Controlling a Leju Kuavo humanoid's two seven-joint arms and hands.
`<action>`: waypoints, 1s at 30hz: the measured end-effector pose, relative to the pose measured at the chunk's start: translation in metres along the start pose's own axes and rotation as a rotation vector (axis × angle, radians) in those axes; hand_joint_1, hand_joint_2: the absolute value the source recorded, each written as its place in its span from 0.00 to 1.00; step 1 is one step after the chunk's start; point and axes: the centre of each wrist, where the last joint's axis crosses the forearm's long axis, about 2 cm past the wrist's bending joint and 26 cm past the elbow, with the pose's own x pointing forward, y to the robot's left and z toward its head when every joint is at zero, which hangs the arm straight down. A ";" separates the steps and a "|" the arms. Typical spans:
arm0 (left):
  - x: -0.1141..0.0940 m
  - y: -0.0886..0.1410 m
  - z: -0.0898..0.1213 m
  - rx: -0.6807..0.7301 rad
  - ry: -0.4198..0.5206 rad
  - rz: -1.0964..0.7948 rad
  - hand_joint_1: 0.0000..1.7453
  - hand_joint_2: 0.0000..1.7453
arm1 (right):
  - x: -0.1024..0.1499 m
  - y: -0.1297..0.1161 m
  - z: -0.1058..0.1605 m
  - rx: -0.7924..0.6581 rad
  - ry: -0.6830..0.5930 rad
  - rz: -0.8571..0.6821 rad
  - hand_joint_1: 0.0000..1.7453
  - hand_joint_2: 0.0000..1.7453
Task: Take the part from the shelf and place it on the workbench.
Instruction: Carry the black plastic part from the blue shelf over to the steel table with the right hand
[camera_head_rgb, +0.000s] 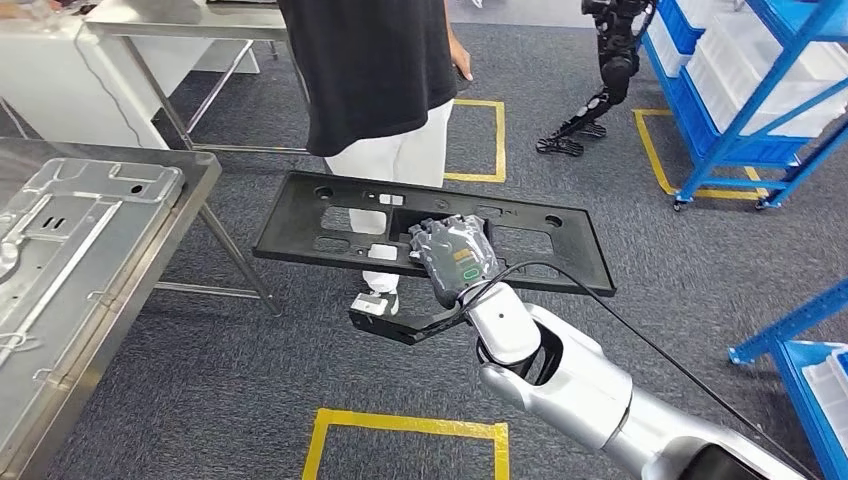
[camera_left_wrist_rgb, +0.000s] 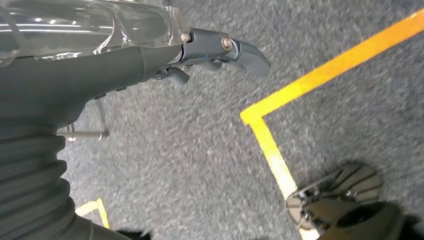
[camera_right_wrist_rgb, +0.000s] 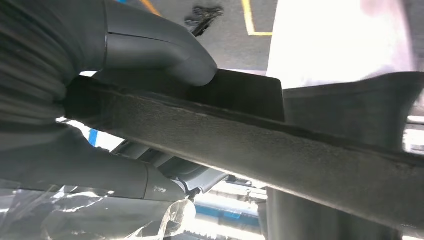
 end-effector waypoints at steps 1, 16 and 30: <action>0.010 0.001 0.000 0.006 -0.014 -0.023 0.00 1.00 | -0.005 0.003 0.004 0.016 0.030 0.014 1.00 1.00; 0.075 -0.045 0.027 0.020 -0.153 -0.184 0.00 1.00 | -0.041 -0.006 0.044 0.056 0.190 0.098 1.00 1.00; 0.026 -0.017 0.010 -0.073 -0.219 -0.004 0.00 1.00 | -0.022 -0.019 0.015 -0.048 -0.038 -0.002 1.00 1.00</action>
